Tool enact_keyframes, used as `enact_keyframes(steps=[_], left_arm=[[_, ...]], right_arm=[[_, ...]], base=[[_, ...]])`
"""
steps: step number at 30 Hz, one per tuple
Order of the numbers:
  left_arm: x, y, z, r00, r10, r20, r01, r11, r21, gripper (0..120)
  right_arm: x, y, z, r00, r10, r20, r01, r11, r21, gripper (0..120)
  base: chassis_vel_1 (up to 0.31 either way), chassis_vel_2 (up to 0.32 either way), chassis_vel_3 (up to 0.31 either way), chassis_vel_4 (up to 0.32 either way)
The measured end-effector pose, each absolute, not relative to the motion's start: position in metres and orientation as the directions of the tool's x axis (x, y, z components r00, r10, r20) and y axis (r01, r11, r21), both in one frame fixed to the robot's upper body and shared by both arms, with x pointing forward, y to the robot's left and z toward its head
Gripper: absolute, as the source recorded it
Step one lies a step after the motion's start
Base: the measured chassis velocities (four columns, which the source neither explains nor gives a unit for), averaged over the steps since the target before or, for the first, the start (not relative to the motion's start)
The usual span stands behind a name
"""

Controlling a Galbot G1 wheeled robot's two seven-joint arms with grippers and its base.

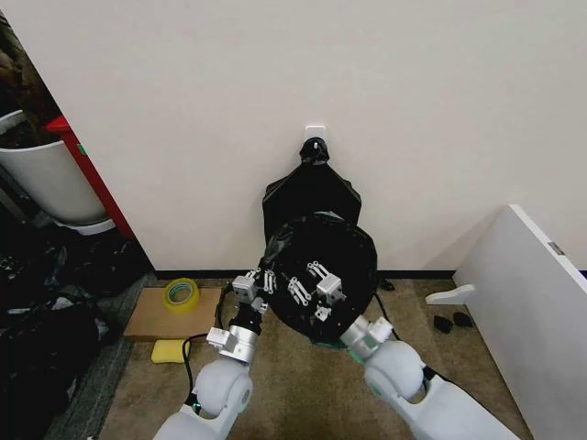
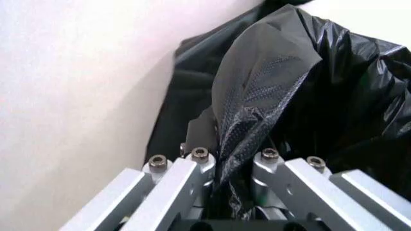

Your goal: Place the garbage bag over the trash bin.

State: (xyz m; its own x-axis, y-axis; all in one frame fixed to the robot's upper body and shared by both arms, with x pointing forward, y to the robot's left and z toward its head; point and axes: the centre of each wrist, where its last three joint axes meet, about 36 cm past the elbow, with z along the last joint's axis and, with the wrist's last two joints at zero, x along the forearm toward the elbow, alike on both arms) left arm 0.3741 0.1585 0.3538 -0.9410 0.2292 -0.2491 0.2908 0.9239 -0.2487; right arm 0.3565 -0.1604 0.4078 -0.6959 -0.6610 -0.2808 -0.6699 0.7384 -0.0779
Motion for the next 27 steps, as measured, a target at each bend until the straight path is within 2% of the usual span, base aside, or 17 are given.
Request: enact_keyframes(steps=[1,2,3,4,5,7,9,12,20,27], left_arm=[[0.378,0.162,0.357,-0.959,0.197,-0.204,0.25,0.927,-0.279,4],[0.379,0.162,0.359,-0.967,0.181,-0.181,0.23,0.927,-0.297,4],[0.379,0.162,0.359,-0.967,0.181,-0.181,0.23,0.927,-0.297,4],[0.382,0.164,0.364,-0.98,0.146,-0.133,0.183,0.924,-0.335,4],[0.387,0.166,0.373,-0.992,0.103,-0.075,0.124,0.914,-0.387,4],[0.388,0.167,0.376,-0.994,0.091,-0.057,0.107,0.909,-0.402,4],[0.392,0.173,0.388,-0.999,0.046,-0.004,0.043,0.895,-0.443,4],[0.394,0.177,0.394,-0.999,0.029,0.018,0.018,0.888,-0.459,4],[0.386,0.178,0.407,-0.998,0.031,0.048,0.001,0.859,-0.512,4],[0.38,0.178,0.419,-0.997,0.044,0.059,0.004,0.833,-0.553,4]], right_arm=[[0.339,-0.158,0.415,-0.783,-0.582,-0.219,-0.588,0.808,-0.047,54],[0.33,-0.155,0.418,-0.829,-0.53,-0.18,-0.535,0.845,-0.027,59],[0.33,-0.155,0.418,-0.829,-0.53,-0.18,-0.535,0.845,-0.027,59],[0.31,-0.149,0.431,-0.92,-0.386,-0.067,-0.388,0.922,0.02,66],[0.285,-0.142,0.449,-0.965,-0.255,0.059,-0.249,0.964,0.092,78],[0.279,-0.141,0.453,-0.969,-0.234,0.079,-0.225,0.968,0.112,81],[0.262,-0.141,0.454,-0.976,-0.193,0.098,-0.181,0.976,0.123,94],[0.255,-0.14,0.447,-0.98,-0.183,0.079,-0.172,0.978,0.12,99],[0.259,-0.132,0.41,-0.974,-0.225,-0.001,-0.222,0.961,0.164,100],[0.261,-0.126,0.393,-0.972,-0.236,0.014,-0.231,0.962,0.147,100]], base=[[0.0,0.0,0.0,0.0],[0.0,0.0,0.0,0.0],[0.0,0.0,0.0,0.0],[0.0,0.0,0.0,0.0],[0.0,0.0,0.0,0.0],[0.0,0.0,0.0,0.0],[0.0,0.0,0.0,0.0],[0.0,0.0,0.0,0.0],[0.0,0.0,0.0,0.0],[0.0,0.0,0.0,0.0]])
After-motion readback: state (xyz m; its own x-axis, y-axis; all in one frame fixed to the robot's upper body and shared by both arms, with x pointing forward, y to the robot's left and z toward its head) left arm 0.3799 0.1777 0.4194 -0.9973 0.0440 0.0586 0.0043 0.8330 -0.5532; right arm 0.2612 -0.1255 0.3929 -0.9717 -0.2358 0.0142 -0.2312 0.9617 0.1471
